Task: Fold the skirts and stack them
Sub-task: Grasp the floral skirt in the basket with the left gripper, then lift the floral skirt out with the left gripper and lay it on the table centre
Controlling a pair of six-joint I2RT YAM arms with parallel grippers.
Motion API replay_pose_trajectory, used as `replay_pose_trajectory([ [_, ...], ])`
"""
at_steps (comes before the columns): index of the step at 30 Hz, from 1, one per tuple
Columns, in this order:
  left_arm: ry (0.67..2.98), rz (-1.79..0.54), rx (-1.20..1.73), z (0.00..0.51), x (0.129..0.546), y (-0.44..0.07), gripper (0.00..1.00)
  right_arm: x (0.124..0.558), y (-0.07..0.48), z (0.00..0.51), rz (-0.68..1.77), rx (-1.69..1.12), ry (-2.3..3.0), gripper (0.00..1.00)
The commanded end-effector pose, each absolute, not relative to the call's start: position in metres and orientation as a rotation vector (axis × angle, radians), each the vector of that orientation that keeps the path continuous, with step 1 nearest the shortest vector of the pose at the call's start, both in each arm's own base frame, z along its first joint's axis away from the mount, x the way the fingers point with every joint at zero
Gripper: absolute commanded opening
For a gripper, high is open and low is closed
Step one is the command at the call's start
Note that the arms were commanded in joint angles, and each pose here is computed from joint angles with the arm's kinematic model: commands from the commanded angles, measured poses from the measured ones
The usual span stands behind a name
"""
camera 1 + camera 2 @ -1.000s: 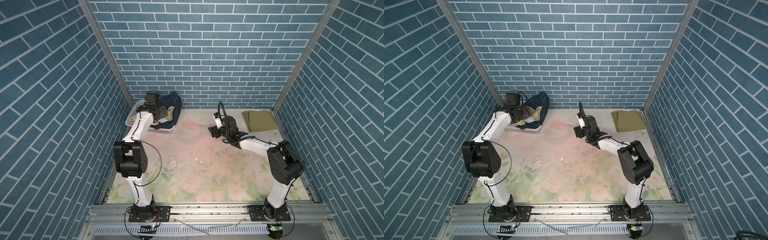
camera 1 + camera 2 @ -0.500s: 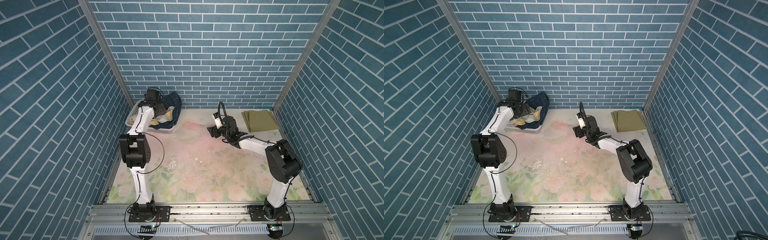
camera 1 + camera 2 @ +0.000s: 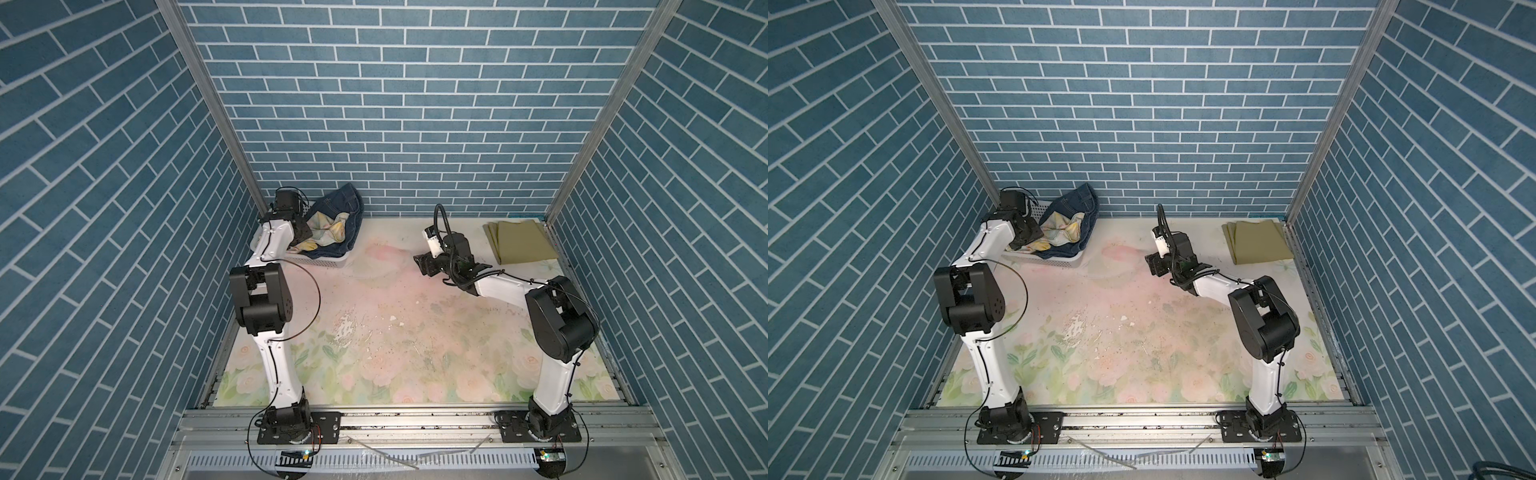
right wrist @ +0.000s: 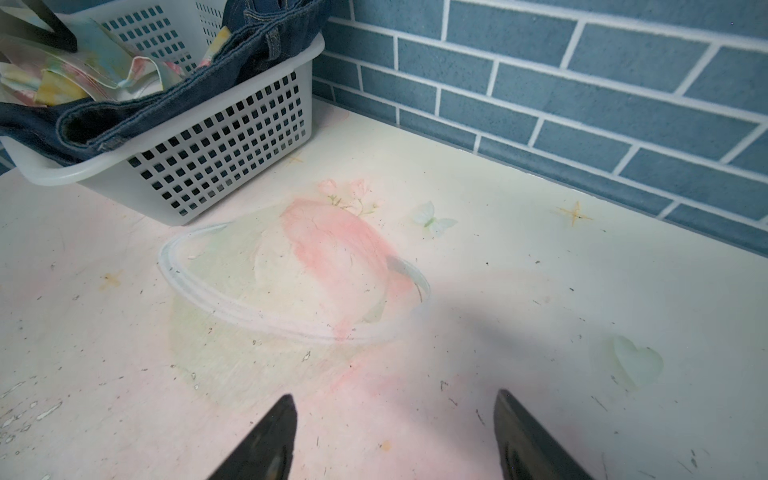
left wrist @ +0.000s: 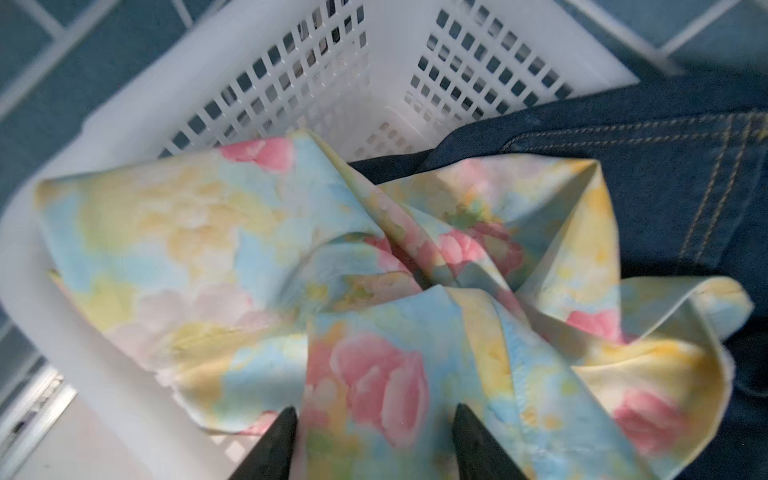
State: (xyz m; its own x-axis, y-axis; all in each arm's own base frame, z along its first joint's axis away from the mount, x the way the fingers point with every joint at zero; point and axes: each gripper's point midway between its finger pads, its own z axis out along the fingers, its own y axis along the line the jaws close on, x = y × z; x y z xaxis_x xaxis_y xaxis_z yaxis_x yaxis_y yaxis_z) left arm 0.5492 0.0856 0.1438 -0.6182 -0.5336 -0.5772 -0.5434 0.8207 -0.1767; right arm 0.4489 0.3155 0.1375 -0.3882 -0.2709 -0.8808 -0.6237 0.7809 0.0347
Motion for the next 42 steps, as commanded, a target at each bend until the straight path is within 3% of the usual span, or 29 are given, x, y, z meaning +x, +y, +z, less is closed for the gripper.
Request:
replay_pose_trajectory([
  [1, 2.248, -0.076, -0.746, 0.174, 0.573, 0.081, 0.04, 0.458, 0.322, 0.153, 0.440, -0.680, 1.945, 0.73],
  [2, 2.223, -0.096, -0.731, 0.187, 0.576, 0.079, 0.00, 0.460, 0.319, 0.153, 0.419, -0.665, 1.950, 0.72],
  [12, 1.964, -0.315, -0.421, 0.340, 0.563, 0.011, 0.00, 0.465, 0.304, 0.168, 0.372, -0.568, 1.963, 0.71],
  [26, 1.638, -0.533, -0.001, 0.523, 0.475, -0.101, 0.00, 0.472, 0.240, 0.195, 0.438, -0.257, 1.994, 0.71],
  [36, 1.540, -0.693, 0.268, 0.572, 0.405, -0.195, 0.00, 0.467, 0.179, 0.212, 0.387, -0.068, 1.972, 0.71],
  [42, 1.553, -0.816, 0.398, 0.574, 0.378, -0.255, 0.00, 0.451, 0.140, 0.234, 0.330, 0.021, 1.925, 0.71],
])
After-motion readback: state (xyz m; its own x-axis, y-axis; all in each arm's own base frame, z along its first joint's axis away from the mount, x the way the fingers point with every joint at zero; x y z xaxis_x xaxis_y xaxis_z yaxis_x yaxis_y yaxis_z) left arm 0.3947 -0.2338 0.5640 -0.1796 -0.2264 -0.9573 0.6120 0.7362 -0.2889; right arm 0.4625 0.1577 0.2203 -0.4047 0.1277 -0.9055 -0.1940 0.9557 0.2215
